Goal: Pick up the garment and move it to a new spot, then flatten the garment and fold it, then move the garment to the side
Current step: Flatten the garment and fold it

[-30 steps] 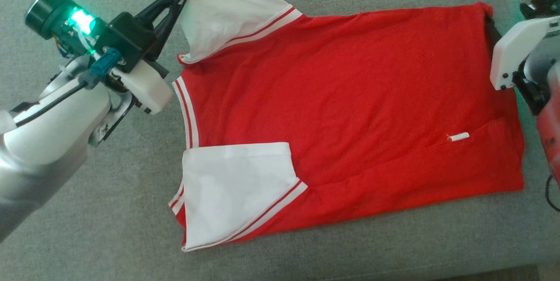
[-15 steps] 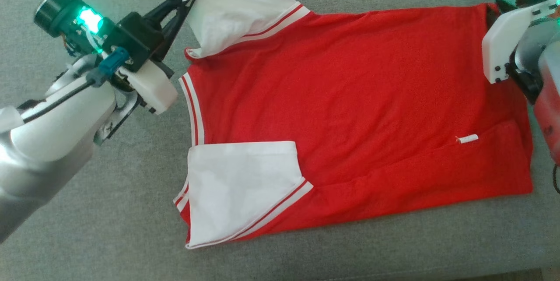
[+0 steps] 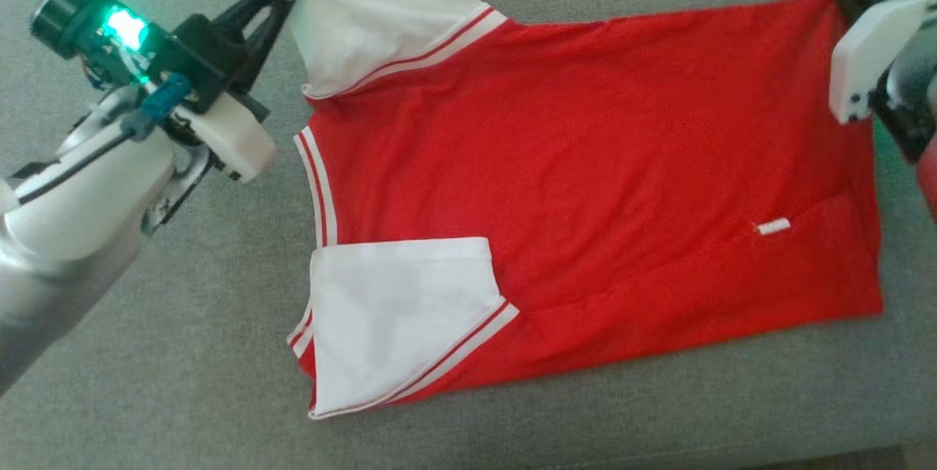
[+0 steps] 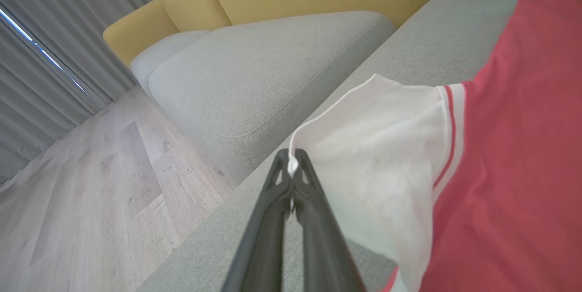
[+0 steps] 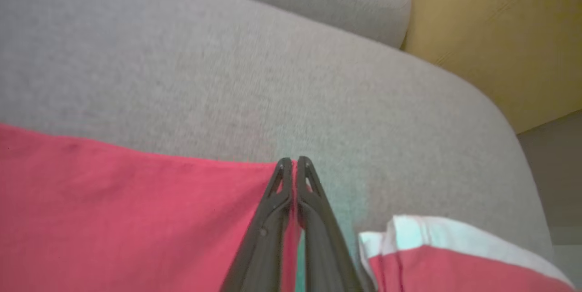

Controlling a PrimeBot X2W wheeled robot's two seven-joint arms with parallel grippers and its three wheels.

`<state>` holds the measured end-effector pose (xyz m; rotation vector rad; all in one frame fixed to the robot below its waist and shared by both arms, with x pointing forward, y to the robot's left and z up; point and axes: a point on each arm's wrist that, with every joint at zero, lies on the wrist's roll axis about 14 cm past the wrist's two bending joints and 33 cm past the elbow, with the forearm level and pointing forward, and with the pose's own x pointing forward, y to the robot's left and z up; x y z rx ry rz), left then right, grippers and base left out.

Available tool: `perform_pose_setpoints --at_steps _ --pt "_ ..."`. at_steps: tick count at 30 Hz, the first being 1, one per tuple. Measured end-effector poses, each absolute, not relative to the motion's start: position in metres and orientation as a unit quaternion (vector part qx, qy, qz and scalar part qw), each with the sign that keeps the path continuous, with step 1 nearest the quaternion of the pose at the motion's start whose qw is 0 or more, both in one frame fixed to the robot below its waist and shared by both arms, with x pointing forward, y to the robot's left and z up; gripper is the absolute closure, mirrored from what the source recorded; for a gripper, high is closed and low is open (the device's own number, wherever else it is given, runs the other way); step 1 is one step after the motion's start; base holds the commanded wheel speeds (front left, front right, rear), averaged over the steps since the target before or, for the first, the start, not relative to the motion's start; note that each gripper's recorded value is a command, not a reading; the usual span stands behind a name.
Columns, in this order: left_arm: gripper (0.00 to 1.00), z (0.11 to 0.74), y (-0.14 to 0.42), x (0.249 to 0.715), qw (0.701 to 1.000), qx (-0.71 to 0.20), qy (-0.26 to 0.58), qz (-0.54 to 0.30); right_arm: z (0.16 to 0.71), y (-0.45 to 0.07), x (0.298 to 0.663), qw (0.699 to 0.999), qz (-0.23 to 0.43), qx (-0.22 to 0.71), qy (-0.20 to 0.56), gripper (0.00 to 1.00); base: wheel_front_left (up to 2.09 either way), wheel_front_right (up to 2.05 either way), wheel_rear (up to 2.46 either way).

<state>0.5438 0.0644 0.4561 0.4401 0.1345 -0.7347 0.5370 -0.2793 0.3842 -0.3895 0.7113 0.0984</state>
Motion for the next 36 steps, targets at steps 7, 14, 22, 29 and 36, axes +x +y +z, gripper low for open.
perform_pose_setpoints --at_steps 7,14,22,29,36 --pt "1.00 0.487 0.073 0.572 0.914 0.233 0.012 -0.331 0.435 -0.282 0.567 0.956 0.031 -0.159 0.243 1.00 0.00 0.00 0.00" --pt "1.00 0.537 0.068 0.597 0.916 0.248 -0.058 -0.309 0.465 -0.291 0.577 0.977 0.007 -0.125 0.175 1.00 0.00 0.00 0.00" --pt "1.00 0.516 0.064 0.566 0.922 0.217 -0.032 -0.320 0.460 -0.284 0.564 0.983 0.006 -0.078 0.164 1.00 0.00 0.00 0.00" --pt "1.00 0.500 0.072 0.522 0.932 0.182 -0.015 -0.314 0.447 -0.288 0.541 0.984 0.013 -0.066 0.164 1.00 0.00 0.00 0.00" --pt "1.00 0.485 0.086 0.478 0.939 0.160 0.009 -0.303 0.434 -0.287 0.514 0.983 0.020 -0.052 0.173 1.00 0.00 0.00 0.00"
